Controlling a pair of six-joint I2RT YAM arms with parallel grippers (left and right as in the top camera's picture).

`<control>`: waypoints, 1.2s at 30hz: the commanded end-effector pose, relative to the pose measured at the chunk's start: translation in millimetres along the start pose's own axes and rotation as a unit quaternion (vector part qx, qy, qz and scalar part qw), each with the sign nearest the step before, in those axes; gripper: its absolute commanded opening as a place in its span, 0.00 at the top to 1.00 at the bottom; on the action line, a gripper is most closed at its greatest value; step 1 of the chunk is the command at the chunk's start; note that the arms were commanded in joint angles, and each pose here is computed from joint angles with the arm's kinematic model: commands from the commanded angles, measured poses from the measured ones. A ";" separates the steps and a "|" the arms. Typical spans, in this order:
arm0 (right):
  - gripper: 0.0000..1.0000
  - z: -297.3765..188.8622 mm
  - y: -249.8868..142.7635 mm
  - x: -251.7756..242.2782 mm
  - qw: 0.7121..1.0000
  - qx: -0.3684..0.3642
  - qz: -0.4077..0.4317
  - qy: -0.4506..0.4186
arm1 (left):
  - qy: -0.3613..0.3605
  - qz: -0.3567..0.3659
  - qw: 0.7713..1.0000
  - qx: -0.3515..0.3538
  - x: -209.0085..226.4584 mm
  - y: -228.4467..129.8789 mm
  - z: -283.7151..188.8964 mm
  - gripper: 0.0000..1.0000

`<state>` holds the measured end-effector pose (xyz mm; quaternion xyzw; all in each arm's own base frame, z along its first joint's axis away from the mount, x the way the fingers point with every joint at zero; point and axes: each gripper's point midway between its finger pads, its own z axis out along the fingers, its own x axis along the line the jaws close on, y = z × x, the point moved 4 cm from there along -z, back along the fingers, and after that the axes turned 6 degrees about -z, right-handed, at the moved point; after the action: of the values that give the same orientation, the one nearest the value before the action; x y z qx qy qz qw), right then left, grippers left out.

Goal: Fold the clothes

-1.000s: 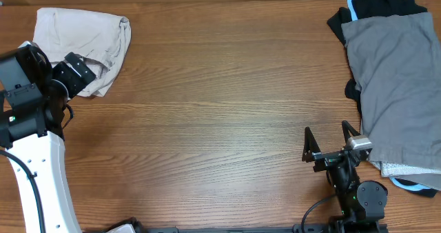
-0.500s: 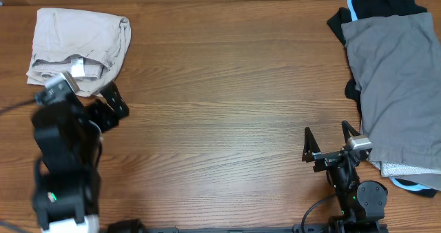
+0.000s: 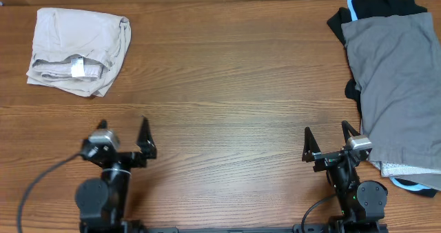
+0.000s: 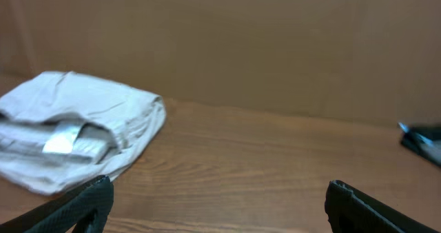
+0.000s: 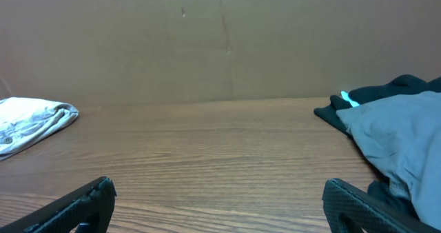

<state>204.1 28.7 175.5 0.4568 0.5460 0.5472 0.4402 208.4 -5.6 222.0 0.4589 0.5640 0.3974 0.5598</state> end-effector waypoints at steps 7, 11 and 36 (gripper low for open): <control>0.00 -0.1 -1.9 -2.2 1.000 -0.002 0.000 -0.007 | -0.033 0.077 0.995 -0.051 -2.5 -25.3 -1.9 0.00; 0.00 -0.1 -1.9 -2.2 1.000 -0.002 0.000 -0.007 | -0.024 0.076 0.996 -0.047 3.2 -37.8 -0.1 0.00; 0.00 -0.1 -1.9 -2.2 1.000 -0.002 0.000 -0.007 | -0.002 0.068 0.998 0.007 12.6 -60.6 1.4 0.00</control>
<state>204.1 28.7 175.4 0.4570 0.5460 0.5471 0.4400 206.3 -9.6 160.5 0.4977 0.5383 0.4221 0.5332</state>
